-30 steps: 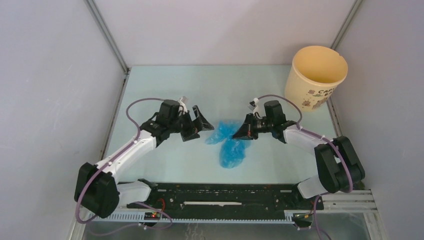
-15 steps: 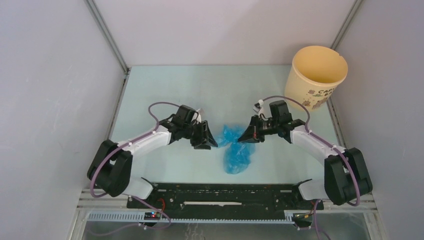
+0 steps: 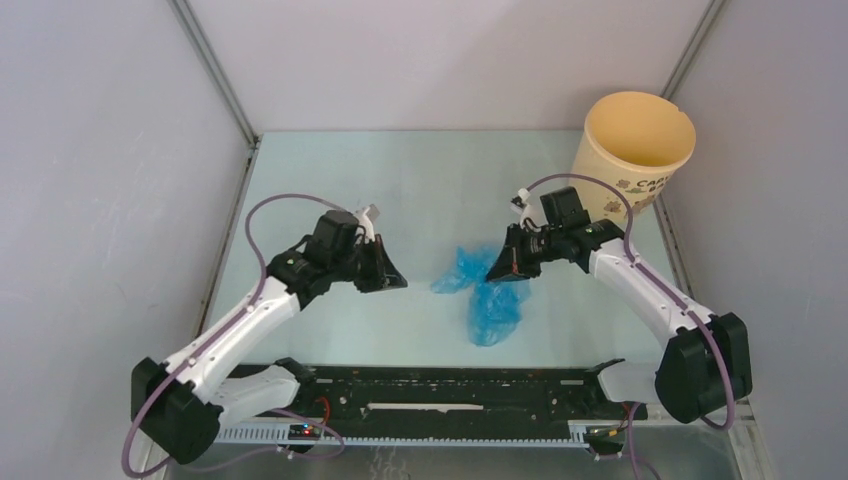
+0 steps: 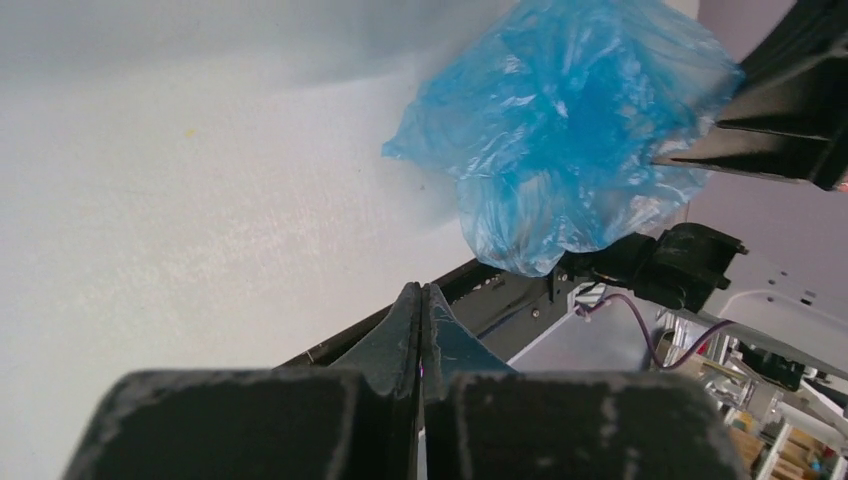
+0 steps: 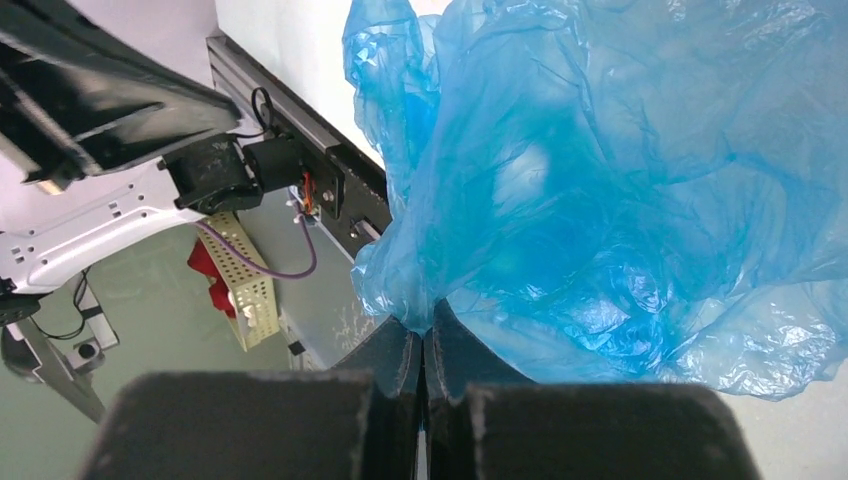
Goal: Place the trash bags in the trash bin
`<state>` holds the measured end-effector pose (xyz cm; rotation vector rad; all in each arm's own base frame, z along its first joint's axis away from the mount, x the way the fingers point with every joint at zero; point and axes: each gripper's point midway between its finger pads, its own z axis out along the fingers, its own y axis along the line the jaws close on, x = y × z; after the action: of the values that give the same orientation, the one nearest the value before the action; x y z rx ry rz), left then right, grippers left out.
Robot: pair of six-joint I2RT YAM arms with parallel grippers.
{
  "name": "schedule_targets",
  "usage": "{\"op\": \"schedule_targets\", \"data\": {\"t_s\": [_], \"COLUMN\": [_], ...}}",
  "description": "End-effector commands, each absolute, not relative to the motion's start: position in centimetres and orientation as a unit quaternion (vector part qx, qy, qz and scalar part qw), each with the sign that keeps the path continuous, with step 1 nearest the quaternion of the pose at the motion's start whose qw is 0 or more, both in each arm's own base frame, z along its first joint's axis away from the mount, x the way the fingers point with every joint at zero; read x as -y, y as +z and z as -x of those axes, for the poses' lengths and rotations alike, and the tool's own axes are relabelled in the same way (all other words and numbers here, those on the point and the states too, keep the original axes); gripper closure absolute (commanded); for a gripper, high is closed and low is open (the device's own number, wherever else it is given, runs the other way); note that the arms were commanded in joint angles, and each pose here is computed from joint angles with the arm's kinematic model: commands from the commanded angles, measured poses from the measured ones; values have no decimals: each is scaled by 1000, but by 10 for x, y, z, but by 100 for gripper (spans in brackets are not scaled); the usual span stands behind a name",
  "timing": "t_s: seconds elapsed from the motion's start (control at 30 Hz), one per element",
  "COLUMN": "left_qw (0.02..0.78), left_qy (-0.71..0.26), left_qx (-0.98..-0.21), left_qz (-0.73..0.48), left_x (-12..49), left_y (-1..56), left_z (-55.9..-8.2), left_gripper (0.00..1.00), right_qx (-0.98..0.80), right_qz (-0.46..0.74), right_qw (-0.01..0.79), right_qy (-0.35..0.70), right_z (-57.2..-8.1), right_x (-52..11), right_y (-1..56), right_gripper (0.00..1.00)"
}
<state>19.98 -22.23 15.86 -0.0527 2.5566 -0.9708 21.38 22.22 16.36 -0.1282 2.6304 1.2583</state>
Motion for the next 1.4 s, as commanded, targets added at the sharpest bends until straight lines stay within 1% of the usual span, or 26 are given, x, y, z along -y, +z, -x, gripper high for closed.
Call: {"op": "schedule_targets", "data": {"t_s": [0.0, 0.03, 0.07, 0.13, 0.17, 0.2, 0.3, 0.33, 0.37, 0.53, 0.63, 0.73, 0.8, 0.87, 0.93, 1.0, 1.03, 1.1, 1.27, 1.3, 1.33, 1.37], "left_qw": [275, 284, 291, 291, 287, 286, 313, 325, 337, 369, 388, 364, 352, 362, 372, 390, 398, 410, 410, 412, 414, 416], "left_qy": [-353, -350, -348, -343, -346, -355, -362, -363, -368, -392, -391, -406, -415, -388, -328, -302, -301, -315, -345, -349, -353, -357], "left_qx": [-894, -892, -891, -893, -893, -889, -877, -872, -865, -840, -832, -833, -829, -831, -851, -851, -847, -835, -826, -824, -822, -820], "left_qz": [-8, -15, -22, -26, -33, -43, -52, -53, -56, -68, -67, -93, -131, -167, -172, -183, -185, -188, -175, -171, -168, -164], "left_x": [211, 207, 204, 199, 198, 200, 194, 191, 190, 186, 185, 199, 210, 211, 198, 193, 194, 199, 204, 204, 203, 203], "left_y": [209, 212, 214, 215, 218, 223, 233, 234, 237, 250, 251, 249, 245, 231, 222, 232, 236, 247, 257, 259, 263, 267], "left_z": [-199, -197, -194, -189, -184, -179, -173, -172, -171, -161, -164, -168, -169, -180, -196, -205, -208, -210, -204, -202, -201, -199], "left_gripper": [100, 96, 82, 46, 32, 22, 5, 1, 0, 0, 0, 0, 0, 0, 0, 0, 4, 22, 55, 62, 76, 94], "right_qx": [-897, -894, -891, -884, -877, -868, -833, -826, -822, -806, -784, -769, -755, -746, -741, -740, -741, -743, -749, -752, -754, -755], "right_qz": [66, 66, 59, 37, 28, 25, 35, 34, 28, 7, 23, 14, 26, 33, 39, 43, 45, 45, 49, 45, 42, 44], "right_qw": [121, 122, 119, 105, 98, 97, 86, 81, 77, 45, 22, -16, -20, -31, -37, -45, -48, -53, -41, -42, -42, -40], "right_qy": [420, 427, 435, 453, 469, 487, 546, 557, 563, 590, 620, 639, 654, 664, 669, 670, 669, 666, 659, 656, 654, 653], "right_z": [-205, -203, -201, -197, -195, -194, -188, -187, -186, -178, -174, -175, -176, -177, -177, -175, -174, -174, -181, -183, -184, -184], "right_x": [-226, -231, -237, -248, -254, -262, -280, -282, -283, -286, -289, -288, -290, -291, -291, -290, -289, -289, -284, -283, -281, -281], "right_y": [184, 189, 193, 203, 211, 221, 252, 259, 263, 282, 297, 307, 316, 321, 324, 323, 321, 318, 306, 302, 300, 299], "right_gripper": [100, 100, 100, 100, 100, 100, 100, 100, 100, 100, 100, 100, 100, 100, 100, 100, 100, 100, 100, 100, 100, 100]}}
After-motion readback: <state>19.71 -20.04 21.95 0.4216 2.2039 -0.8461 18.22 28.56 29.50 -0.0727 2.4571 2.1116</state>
